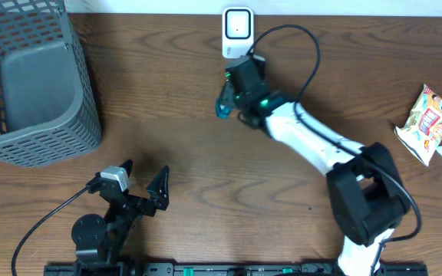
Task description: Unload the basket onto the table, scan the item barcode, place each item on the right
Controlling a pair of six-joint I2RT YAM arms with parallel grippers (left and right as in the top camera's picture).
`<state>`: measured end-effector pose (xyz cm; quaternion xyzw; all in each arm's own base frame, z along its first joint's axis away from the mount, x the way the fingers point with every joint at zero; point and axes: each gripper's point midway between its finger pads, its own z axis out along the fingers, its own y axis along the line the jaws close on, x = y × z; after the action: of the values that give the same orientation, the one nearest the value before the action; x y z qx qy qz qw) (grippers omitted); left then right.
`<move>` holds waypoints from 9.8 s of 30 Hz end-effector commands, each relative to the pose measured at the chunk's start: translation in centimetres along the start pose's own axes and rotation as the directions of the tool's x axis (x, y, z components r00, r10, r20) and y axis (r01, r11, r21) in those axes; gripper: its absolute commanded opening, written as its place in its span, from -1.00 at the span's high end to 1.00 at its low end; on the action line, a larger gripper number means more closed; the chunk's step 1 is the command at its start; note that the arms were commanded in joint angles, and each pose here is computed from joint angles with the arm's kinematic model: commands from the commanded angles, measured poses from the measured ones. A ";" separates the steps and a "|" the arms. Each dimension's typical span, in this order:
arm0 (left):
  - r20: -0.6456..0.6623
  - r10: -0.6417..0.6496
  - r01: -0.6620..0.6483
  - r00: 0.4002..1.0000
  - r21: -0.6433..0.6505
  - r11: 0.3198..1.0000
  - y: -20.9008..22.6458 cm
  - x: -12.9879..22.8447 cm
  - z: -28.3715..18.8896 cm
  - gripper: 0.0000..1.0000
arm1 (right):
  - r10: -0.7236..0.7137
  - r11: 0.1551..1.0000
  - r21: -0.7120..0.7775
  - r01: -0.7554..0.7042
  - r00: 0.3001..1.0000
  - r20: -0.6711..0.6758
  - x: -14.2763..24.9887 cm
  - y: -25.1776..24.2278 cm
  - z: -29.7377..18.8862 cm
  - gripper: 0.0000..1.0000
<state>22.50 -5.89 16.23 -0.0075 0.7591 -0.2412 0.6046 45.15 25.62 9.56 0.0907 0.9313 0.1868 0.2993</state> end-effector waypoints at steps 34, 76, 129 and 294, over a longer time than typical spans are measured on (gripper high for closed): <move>0.015 0.020 -0.020 1.000 0.002 1.000 -0.2 -0.5 -0.2 -0.96 | -0.434 0.584 -0.773 0.247 0.900 -0.040 1.7 1.2 -28.6 0.81; 0.014 0.020 -0.020 1.000 0.003 1.000 -0.2 -0.5 -0.2 -0.96 | -0.853 0.458 0.681 0.571 0.499 0.156 -19.4 1.1 -4.6 0.63; 0.015 0.020 -0.020 1.000 0.002 1.000 -0.2 -0.5 -0.2 -0.96 | -0.518 0.163 0.892 0.422 0.806 -0.287 -19.9 -19.9 -3.9 0.75; 0.014 0.020 -0.020 1.000 0.003 1.000 -0.2 -0.5 -0.2 -0.96 | -0.260 0.962 0.139 0.237 0.624 0.737 6.5 -21.0 -24.0 -0.99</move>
<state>22.50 -5.89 16.22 -0.0076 0.7592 -0.2412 0.6045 24.60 1.36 15.76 0.0299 0.7321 0.0760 0.6763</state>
